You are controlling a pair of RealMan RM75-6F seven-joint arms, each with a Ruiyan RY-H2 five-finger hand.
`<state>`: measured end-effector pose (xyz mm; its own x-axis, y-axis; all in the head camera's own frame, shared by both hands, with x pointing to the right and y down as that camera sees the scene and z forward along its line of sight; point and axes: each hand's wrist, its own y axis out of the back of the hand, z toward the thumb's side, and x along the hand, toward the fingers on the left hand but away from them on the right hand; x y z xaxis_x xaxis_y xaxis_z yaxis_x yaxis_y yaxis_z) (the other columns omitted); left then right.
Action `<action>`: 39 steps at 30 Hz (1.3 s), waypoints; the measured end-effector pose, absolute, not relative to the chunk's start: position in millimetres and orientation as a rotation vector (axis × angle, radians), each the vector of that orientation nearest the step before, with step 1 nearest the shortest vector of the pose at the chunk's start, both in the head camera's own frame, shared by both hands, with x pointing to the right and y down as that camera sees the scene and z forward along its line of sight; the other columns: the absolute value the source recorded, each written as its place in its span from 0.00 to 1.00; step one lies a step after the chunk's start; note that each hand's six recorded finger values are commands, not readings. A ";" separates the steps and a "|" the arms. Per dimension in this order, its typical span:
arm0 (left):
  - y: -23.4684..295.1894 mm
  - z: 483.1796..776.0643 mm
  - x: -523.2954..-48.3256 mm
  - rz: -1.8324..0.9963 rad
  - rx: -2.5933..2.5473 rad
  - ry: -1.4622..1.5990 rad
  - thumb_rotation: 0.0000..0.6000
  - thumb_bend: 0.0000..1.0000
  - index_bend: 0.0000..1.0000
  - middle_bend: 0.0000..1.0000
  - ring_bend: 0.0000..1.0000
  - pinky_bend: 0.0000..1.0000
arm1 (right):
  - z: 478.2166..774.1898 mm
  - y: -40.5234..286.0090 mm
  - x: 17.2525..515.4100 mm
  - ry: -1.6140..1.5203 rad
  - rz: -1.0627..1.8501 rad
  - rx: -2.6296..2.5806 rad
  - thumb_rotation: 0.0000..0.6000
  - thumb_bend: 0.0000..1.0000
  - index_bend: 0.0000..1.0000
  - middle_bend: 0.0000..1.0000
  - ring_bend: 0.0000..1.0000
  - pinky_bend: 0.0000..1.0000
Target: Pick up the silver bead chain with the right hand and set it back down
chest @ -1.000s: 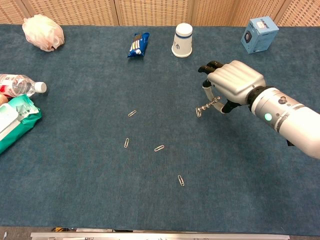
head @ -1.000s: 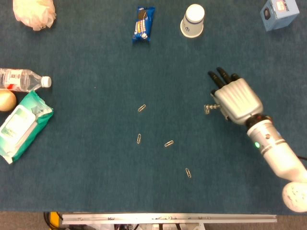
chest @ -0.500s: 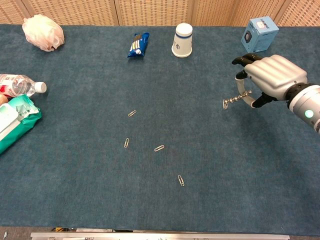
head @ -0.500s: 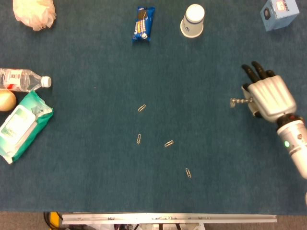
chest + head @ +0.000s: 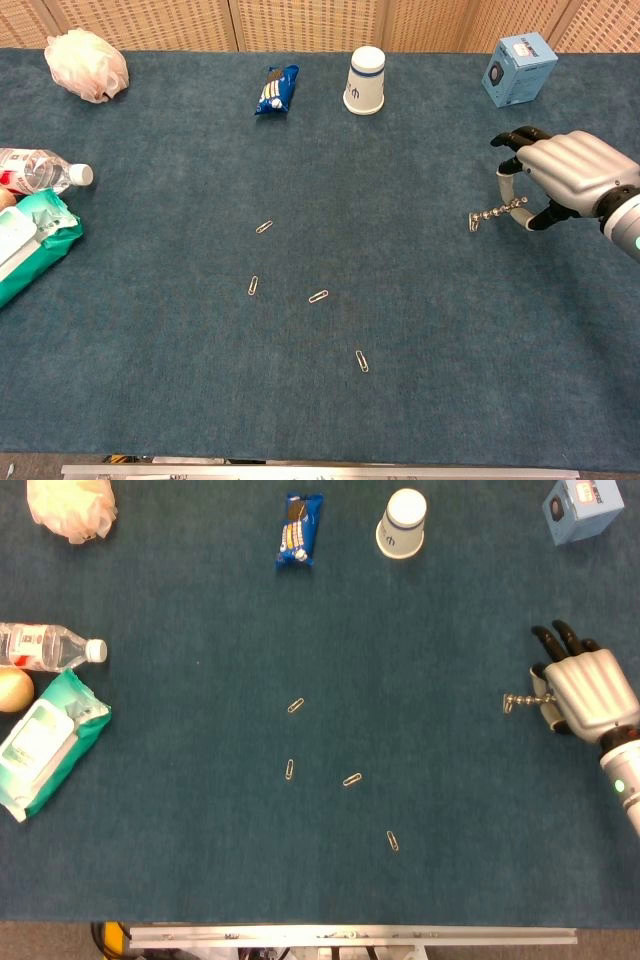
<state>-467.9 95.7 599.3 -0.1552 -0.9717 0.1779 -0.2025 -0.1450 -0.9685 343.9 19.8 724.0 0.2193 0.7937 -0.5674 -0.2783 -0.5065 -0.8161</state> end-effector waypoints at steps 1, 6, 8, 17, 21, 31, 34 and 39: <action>95.6 599.5 -467.7 -1.367 -1.389 1.401 1.00 0.45 0.37 0.38 0.31 0.44 | 725.4 20.1 344.7 -0.500 1.462 -1.570 1.00 0.34 0.57 0.12 0.04 0.28; 95.5 599.6 -467.7 -1.368 -1.387 1.402 1.00 0.45 0.37 0.38 0.31 0.44 | 731.1 21.3 349.5 -0.504 1.477 -1.568 1.00 0.34 0.56 0.12 0.04 0.28; 95.5 599.6 -467.7 -1.369 -1.386 1.402 1.00 0.45 0.37 0.38 0.31 0.44 | 732.3 22.4 351.3 -0.507 1.481 -1.566 1.00 0.34 0.53 0.12 0.04 0.28; 95.1 600.4 -466.8 -1.371 -1.387 1.396 1.00 0.45 0.37 0.38 0.31 0.44 | 730.2 25.6 360.6 -0.516 1.494 -1.561 1.00 0.21 0.38 0.12 0.04 0.28; 94.2 601.5 -465.8 -1.375 -1.386 1.389 1.00 0.45 0.37 0.38 0.31 0.44 | 724.9 26.6 365.5 -0.532 1.492 -1.553 1.00 0.19 0.33 0.12 0.04 0.28; 91.2 605.2 -461.9 -1.381 -1.407 1.363 1.00 0.45 0.37 0.38 0.31 0.44 | 681.9 30.1 392.0 -0.691 1.456 -1.471 1.00 0.19 0.33 0.12 0.04 0.26; 89.9 606.1 -460.0 -1.380 -1.412 1.355 1.00 0.45 0.37 0.38 0.31 0.44 | 660.8 33.9 406.0 -0.767 1.436 -1.434 1.00 0.19 0.33 0.12 0.04 0.26; 87.0 609.8 -456.6 -1.388 -1.422 1.332 1.00 0.45 0.37 0.38 0.31 0.44 | 624.9 45.6 430.5 -0.894 1.387 -1.378 1.00 0.19 0.33 0.12 0.04 0.26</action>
<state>-456.6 87.0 609.8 -0.1205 -0.9685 0.2181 -0.1778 -0.1951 -0.9645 430.5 45.6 624.9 0.0889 0.9524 -0.2916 -0.1278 -0.2794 -0.9516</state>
